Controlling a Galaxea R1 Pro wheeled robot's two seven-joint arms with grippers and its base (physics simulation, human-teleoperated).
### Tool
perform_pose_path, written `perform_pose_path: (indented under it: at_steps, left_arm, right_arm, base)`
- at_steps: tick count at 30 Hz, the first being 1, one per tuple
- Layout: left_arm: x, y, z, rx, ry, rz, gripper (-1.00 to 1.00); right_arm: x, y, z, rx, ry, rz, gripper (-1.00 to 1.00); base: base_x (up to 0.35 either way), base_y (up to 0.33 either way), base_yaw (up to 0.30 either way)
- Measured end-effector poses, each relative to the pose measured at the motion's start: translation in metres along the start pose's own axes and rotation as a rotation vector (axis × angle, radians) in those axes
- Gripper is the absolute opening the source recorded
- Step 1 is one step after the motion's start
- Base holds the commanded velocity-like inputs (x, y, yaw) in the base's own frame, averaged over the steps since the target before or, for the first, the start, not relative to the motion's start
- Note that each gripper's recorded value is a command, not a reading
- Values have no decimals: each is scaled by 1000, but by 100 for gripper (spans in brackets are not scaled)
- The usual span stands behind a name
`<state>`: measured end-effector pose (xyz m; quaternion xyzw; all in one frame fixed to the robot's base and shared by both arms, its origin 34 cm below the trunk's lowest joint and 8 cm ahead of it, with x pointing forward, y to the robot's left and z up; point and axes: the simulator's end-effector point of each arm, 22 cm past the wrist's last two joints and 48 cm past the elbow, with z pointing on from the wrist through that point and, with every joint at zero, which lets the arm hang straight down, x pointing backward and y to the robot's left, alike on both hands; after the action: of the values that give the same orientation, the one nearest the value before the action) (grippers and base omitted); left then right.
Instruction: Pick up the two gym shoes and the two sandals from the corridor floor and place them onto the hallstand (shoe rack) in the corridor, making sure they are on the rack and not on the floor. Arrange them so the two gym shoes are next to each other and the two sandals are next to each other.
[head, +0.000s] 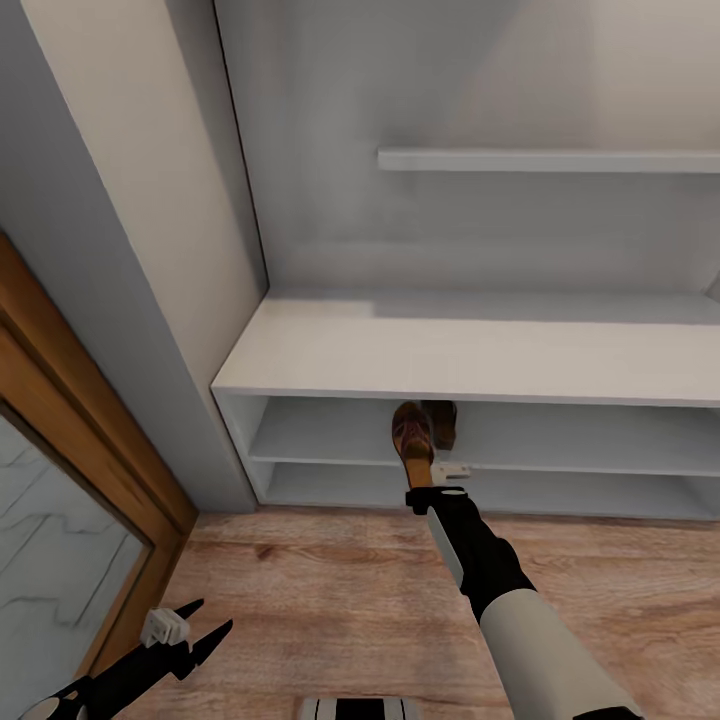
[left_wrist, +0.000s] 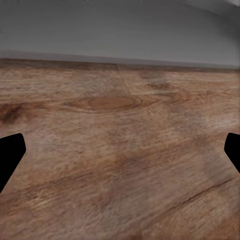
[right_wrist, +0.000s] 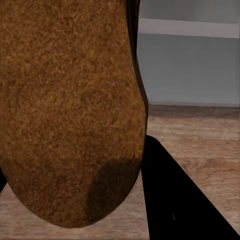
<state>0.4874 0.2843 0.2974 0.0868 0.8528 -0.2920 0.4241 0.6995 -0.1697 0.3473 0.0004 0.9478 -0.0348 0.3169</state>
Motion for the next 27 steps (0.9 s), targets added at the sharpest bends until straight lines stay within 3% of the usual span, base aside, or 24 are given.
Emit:
perform_pose_path:
  at_steps: [27]
  left_arm:
    - [1, 0, 0, -1, 3, -4, 100]
  right_arm:
    - [0, 0, 0, 0, 0, 0, -100]
  base:
    - [119, 9, 0]
